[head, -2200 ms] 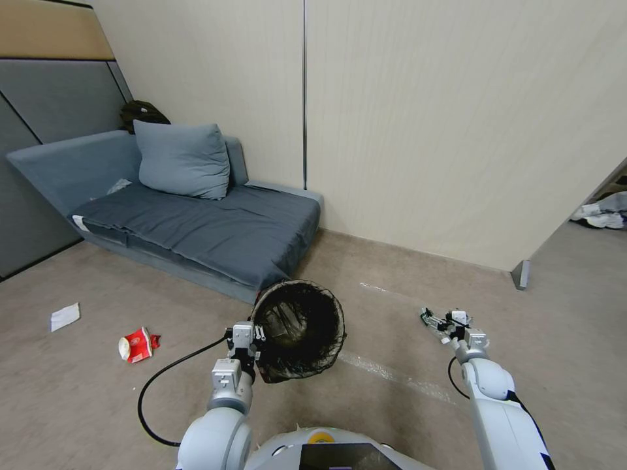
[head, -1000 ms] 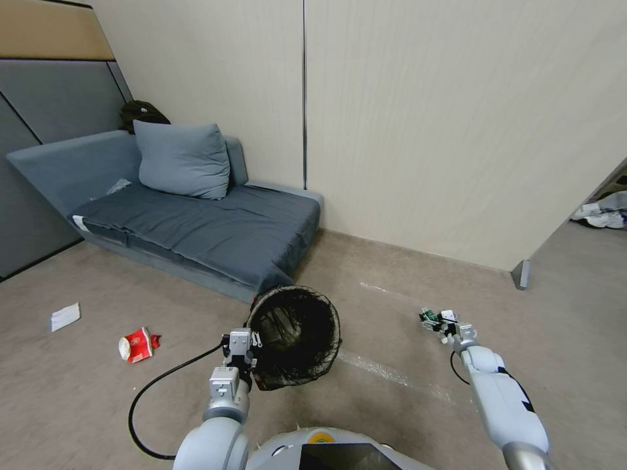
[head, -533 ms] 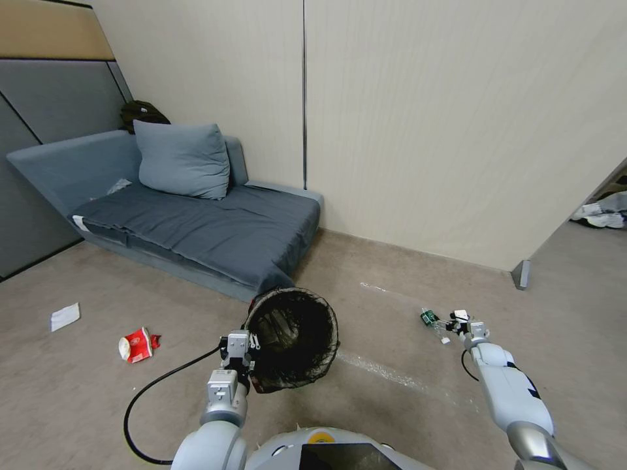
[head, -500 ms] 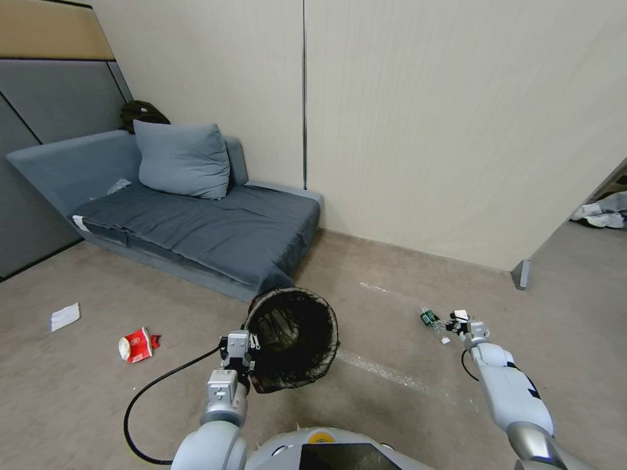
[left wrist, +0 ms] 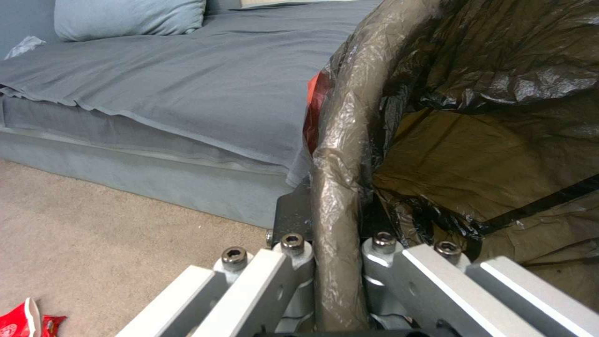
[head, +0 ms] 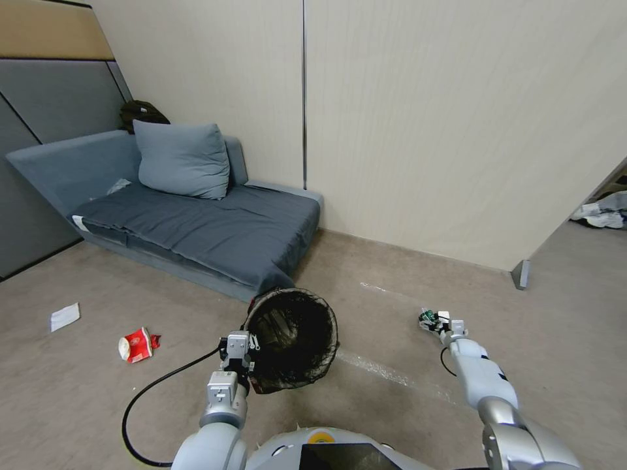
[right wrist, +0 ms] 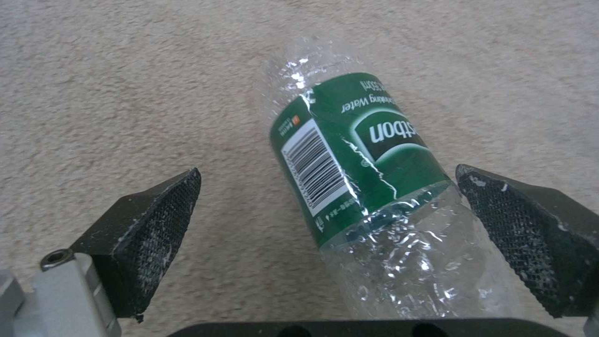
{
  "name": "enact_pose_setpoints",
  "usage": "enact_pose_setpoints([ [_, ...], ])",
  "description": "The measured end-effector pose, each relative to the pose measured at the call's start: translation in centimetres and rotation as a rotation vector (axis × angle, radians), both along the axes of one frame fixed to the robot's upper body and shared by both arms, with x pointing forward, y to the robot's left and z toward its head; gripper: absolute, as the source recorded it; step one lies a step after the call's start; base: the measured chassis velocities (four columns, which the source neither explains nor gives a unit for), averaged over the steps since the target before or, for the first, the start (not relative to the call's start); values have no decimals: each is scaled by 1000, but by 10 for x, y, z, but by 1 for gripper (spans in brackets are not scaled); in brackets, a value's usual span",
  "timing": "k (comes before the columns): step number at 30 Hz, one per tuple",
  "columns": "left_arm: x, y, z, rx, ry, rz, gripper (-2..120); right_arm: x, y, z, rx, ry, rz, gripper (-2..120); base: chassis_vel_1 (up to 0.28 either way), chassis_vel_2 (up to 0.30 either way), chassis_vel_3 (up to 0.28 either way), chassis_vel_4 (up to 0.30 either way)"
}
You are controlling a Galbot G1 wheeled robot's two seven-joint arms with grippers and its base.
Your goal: Pick up the trash bin, then pick up the garbage from the floor and place it into the trash bin.
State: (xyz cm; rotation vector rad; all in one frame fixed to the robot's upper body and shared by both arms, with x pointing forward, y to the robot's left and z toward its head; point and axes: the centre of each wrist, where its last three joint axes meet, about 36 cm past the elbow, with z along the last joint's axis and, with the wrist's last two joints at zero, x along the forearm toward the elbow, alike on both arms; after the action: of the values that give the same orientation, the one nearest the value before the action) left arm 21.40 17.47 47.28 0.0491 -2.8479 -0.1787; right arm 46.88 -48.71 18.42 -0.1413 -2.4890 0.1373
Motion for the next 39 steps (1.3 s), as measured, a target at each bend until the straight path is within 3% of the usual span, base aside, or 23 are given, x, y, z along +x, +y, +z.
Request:
enact_pose_setpoints([
  [20,-1,0,2,-1,-7,-2,2,-15,-16,-8,-9,25,-27,98,0,0,0,0],
  [21,-1,0,2,-1,-7,-3,2,-13,-5,-13,6,21,-21,92,0,0,0,0],
  [25,-1,0,1,0,-6,-3,2,-12,2,-15,14,16,-17,86,0,0,0,0],
  [29,0,0,0,0,-5,-3,2,-11,13,-19,25,12,-11,65,0,0,0,0],
  [39,0,0,1,1,-8,-2,2,-11,10,-17,18,7,-11,35,0,0,0,0],
])
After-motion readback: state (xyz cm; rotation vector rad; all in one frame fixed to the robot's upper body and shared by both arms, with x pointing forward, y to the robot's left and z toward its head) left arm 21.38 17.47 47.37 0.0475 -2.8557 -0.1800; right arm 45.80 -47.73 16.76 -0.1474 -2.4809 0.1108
